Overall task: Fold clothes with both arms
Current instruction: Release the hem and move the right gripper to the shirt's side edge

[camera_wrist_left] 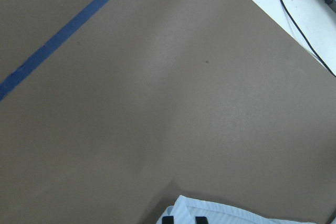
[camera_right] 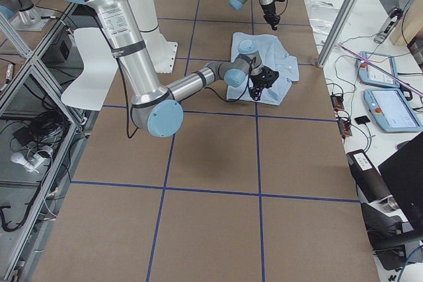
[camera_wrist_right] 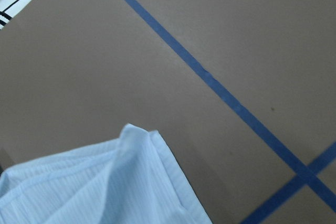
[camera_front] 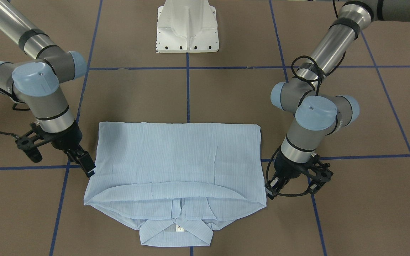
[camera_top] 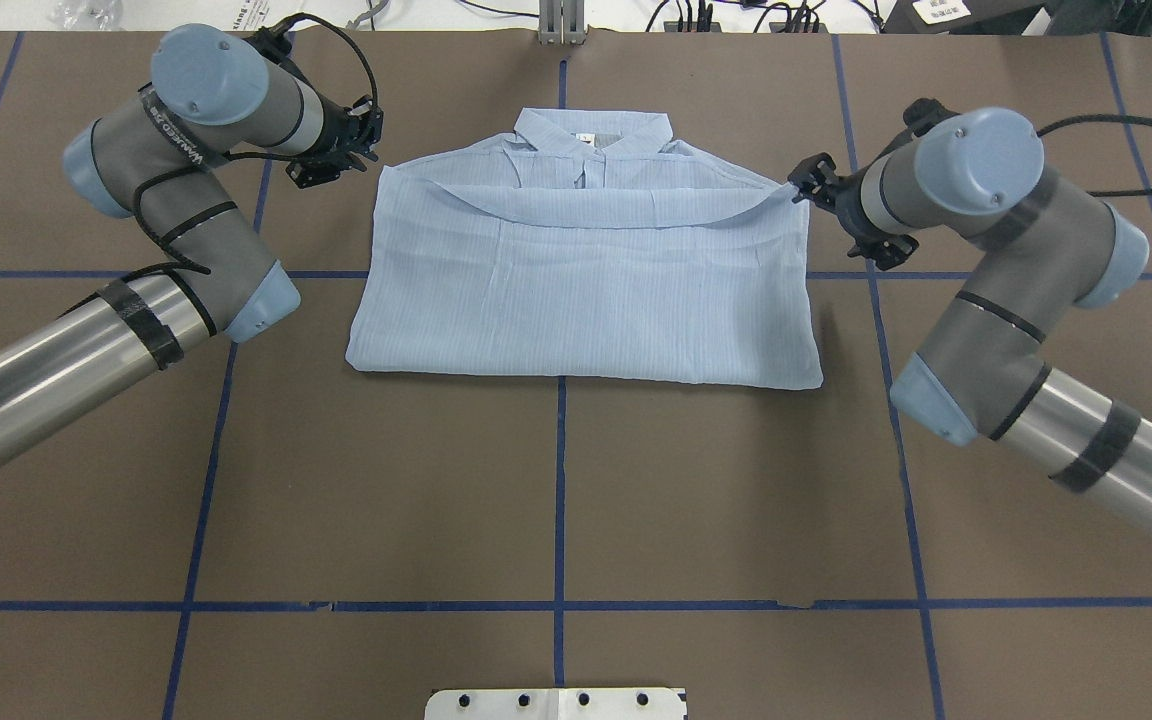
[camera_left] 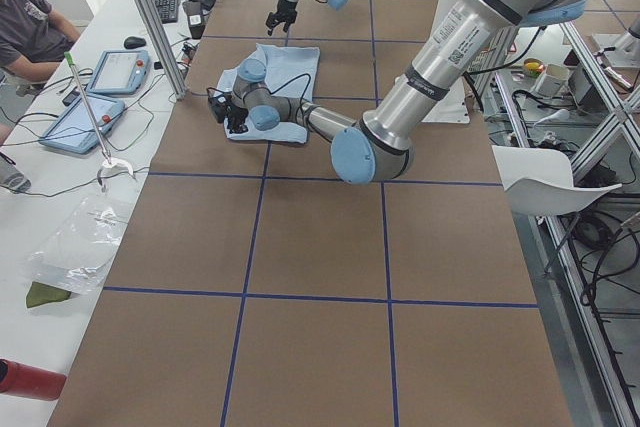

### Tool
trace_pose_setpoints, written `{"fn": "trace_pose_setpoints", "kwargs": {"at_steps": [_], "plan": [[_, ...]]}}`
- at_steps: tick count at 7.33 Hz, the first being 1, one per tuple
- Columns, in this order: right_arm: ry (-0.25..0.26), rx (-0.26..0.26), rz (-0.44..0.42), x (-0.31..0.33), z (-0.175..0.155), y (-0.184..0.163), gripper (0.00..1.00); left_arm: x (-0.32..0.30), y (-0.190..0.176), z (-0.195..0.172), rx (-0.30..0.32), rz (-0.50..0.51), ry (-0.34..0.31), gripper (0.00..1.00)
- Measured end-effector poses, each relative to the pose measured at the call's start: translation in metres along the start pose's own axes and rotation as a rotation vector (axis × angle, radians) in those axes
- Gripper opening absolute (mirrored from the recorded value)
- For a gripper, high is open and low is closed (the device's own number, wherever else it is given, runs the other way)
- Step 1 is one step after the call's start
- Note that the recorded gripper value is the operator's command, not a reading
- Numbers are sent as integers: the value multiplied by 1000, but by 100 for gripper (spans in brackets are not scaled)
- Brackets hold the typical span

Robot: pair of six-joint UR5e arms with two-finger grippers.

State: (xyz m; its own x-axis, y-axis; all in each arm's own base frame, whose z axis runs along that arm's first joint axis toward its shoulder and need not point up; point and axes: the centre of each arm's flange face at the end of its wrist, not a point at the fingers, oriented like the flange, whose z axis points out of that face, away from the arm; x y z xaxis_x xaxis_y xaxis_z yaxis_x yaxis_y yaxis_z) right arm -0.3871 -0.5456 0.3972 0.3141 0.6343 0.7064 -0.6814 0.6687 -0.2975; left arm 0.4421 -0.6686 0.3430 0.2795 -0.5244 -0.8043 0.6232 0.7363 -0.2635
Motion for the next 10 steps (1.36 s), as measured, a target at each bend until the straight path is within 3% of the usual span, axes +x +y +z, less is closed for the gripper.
{"fn": "trace_pose_setpoints", "kwargs": {"at_steps": [4,7,8,9,10], "plan": [[29,-86,46,62,-12,79,99,-3,0,-3,1,-2,3,26],[46,-99,46,71,-6,101,81,-11,-1,-1,2,-3,-5,26],[52,-100,44,74,-3,104,52,-11,-2,-1,2,-3,-5,26],[55,-101,44,75,-2,106,1,-11,-2,-1,2,-3,-5,26],[55,-104,49,75,-3,106,0,-11,-1,0,1,-3,-5,26]]}}
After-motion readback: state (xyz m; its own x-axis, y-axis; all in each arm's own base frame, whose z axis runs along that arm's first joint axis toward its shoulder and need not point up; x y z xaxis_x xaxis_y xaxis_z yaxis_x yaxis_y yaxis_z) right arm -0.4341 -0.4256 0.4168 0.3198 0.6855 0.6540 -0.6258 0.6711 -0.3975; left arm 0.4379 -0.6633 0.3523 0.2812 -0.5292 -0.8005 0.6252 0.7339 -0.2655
